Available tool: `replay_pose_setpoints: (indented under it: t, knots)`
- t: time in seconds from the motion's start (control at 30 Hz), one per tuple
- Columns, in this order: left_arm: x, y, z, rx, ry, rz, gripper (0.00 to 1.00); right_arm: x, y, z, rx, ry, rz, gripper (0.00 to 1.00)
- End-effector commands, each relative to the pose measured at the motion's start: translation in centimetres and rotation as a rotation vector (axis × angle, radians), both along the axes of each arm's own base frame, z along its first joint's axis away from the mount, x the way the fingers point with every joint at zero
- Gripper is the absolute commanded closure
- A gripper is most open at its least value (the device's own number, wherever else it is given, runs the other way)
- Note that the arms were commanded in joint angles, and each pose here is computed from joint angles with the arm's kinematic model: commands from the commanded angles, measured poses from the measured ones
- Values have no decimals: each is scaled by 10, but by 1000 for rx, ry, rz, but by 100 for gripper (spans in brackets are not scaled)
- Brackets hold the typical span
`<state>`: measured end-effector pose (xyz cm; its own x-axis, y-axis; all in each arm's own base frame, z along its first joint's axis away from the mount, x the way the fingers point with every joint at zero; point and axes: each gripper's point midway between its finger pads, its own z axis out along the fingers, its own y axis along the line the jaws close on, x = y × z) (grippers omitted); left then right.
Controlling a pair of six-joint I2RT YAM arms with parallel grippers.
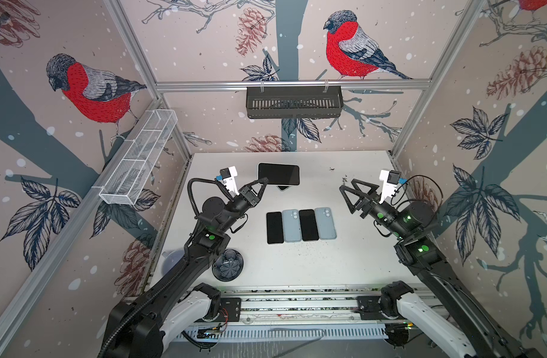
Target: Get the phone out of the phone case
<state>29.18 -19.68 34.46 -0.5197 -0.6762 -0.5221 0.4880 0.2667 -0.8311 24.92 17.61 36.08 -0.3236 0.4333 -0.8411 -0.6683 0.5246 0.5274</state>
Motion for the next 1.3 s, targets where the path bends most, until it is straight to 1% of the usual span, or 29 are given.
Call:
replay_pose_setpoints:
  t: [0.0, 0.13, 0.23, 0.33, 0.43, 0.53, 0.67, 0.83, 1.07, 1.23, 1.27]
  knots:
    - [-11, 17, 27, -156, -72, 74, 100, -20, 16, -10, 129, 144, 132, 0]
    - [-20, 24, 7, -278, -13, 70, 100, -37, 25, -27, 192, 135, 131, 0]
    - [-24, 22, -5, -323, 29, 60, 100, -49, 35, -37, 242, 133, 195, 0]
    - [-27, 16, -14, -361, 76, 32, 100, -51, 47, -54, 233, 160, 225, 2]
    - [-29, 14, -26, -437, 136, 25, 100, -52, 55, -67, 252, 174, 255, 5]
    - [-30, 8, -36, -485, 190, 6, 100, -52, 63, -72, 258, 173, 283, 9]
    - [-33, -1, -48, -516, 243, -6, 100, -54, 69, -69, 294, 155, 315, 15]
    - [-37, -5, -53, -565, 251, -39, 100, -45, 78, -77, 285, 193, 317, 25]
    - [-42, -10, -58, -571, 254, -53, 100, -37, 88, -87, 291, 225, 334, 28]
    - [-46, -10, -57, -563, 247, -61, 100, -34, 92, -88, 301, 228, 348, 29]
    - [-47, -10, -57, -563, 248, -60, 100, -34, 94, -87, 306, 226, 355, 31]
